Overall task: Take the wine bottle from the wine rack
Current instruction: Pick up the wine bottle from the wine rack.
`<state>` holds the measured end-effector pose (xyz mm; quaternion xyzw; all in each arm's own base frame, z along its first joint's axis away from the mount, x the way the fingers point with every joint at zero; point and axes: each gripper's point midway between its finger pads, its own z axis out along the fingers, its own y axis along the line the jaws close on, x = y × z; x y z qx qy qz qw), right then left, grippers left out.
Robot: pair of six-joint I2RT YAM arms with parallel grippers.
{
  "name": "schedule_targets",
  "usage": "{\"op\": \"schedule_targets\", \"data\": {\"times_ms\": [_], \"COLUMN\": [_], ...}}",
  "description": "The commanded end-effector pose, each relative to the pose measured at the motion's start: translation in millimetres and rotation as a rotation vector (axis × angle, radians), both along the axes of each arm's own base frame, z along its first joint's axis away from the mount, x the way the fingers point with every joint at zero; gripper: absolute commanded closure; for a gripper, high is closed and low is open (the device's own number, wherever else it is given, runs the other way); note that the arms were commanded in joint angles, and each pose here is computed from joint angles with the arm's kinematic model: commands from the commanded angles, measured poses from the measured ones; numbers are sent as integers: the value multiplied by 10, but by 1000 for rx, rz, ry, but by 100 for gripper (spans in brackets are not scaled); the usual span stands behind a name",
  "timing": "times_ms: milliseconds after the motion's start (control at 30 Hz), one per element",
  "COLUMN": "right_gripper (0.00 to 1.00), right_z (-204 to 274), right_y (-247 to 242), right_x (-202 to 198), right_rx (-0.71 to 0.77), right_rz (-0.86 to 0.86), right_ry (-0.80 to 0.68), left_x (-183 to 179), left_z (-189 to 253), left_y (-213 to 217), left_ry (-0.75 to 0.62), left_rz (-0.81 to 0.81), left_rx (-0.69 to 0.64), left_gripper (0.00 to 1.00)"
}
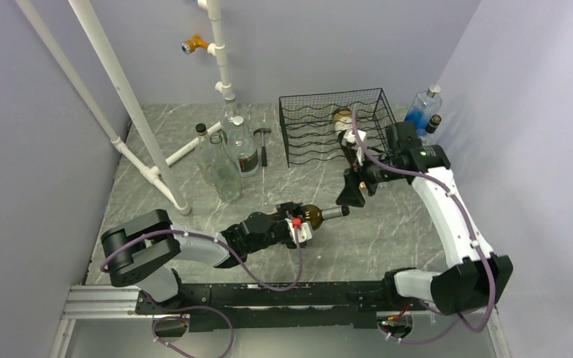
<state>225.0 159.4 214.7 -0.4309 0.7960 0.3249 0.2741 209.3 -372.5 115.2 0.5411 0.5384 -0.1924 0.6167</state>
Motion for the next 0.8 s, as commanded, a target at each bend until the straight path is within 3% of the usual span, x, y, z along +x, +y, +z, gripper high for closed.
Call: {"op": "schedule_targets", "data": {"times_ms": [0, 100, 233, 367, 767], "right_gripper": [14, 13, 2, 0, 0], "right_z": [527, 541, 523, 478, 328], "right_y": [129, 143, 176, 200, 260], "right_x": [-187, -218, -347, -471, -397], "right_rx": [217, 259, 337, 428, 501], "right_rz": [128, 147, 267, 389, 443], "right_ry": [-186, -269, -437, -516, -473], "left_x": [-55, -77, -109, -143, -224], "left_z": [386, 444, 519, 595, 767], "left_y": [-57, -49, -26, -6, -10], "left_ry": [26, 53, 82, 101, 112], "left_rz": [-14, -12, -10, -16, -55], "left_rx": [-167, -201, -246, -284, -368], "left_gripper": [100, 100, 100, 100, 100]}}
